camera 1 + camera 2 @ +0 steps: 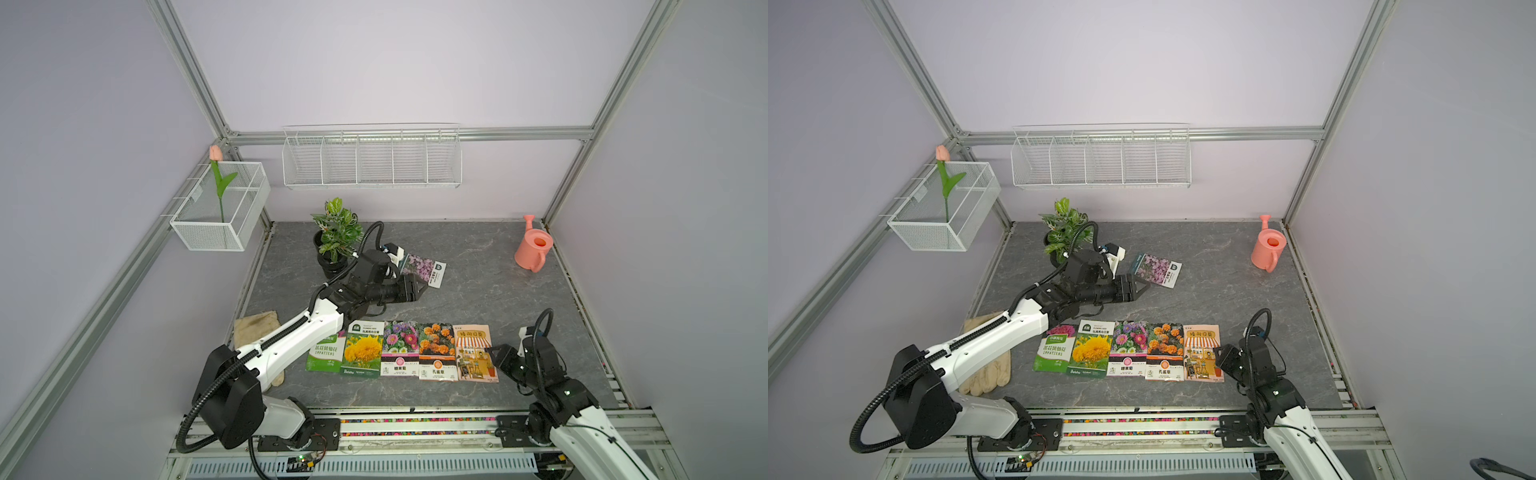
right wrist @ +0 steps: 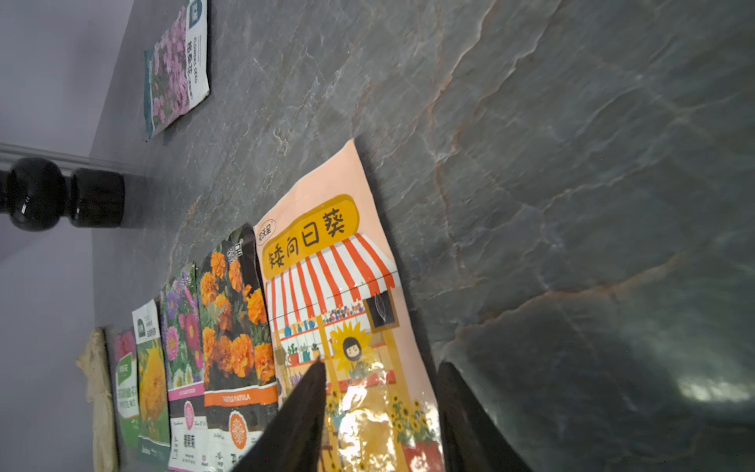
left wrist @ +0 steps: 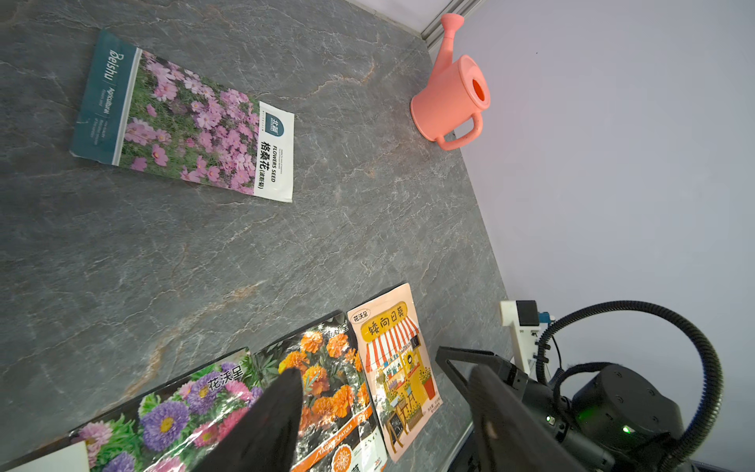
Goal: Arrange the seed packets in a row
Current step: Place the seed packet at the center of the board, then pick up the seed packet from the center of the board.
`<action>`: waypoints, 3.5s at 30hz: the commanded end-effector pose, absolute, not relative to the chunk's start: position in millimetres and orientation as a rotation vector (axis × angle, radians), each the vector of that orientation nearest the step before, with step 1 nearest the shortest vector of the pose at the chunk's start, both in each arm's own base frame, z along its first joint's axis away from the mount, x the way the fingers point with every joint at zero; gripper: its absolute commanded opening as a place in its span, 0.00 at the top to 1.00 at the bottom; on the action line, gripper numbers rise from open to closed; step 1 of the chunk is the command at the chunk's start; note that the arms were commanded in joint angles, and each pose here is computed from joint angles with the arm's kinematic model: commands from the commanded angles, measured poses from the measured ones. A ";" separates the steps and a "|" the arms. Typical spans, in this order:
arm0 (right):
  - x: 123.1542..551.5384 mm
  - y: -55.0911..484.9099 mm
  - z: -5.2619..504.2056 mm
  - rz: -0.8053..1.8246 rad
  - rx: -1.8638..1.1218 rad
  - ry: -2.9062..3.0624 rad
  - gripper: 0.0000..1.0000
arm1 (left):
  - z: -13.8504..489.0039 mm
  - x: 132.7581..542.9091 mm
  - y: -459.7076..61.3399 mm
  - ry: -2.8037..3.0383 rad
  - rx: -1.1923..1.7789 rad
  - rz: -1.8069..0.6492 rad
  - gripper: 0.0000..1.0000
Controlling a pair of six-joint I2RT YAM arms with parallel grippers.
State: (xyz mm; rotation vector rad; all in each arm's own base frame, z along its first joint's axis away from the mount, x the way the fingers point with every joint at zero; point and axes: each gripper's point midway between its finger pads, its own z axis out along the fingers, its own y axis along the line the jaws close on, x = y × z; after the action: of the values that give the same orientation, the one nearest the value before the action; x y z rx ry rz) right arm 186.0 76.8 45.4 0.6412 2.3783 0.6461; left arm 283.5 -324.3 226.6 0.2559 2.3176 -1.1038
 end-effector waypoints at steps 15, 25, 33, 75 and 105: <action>380.7 175.3 130.5 0.729 0.125 2.319 0.00 | 150.4 407.0 -327.6 2.481 0.117 -0.762 0.28; 496.9 198.6 88.3 0.971 0.239 2.299 0.06 | 79.0 486.7 -300.5 2.576 0.021 -0.585 0.27; 512.5 213.1 58.8 1.120 0.277 2.309 0.10 | 45.1 505.7 -295.7 2.618 -0.026 -0.651 0.28; 394.8 232.7 206.6 1.800 -0.399 1.774 0.93 | 218.4 403.4 -302.1 2.446 0.434 -0.651 0.13; 323.8 262.5 257.8 1.825 -0.647 1.726 0.93 | 242.9 320.1 -335.9 2.372 0.942 -1.018 0.35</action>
State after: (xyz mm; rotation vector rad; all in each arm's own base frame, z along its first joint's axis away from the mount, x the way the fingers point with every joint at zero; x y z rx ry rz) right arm 329.9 263.7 244.5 -0.6095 1.7721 1.8460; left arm 322.8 -333.0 257.9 0.9132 2.3153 -1.0338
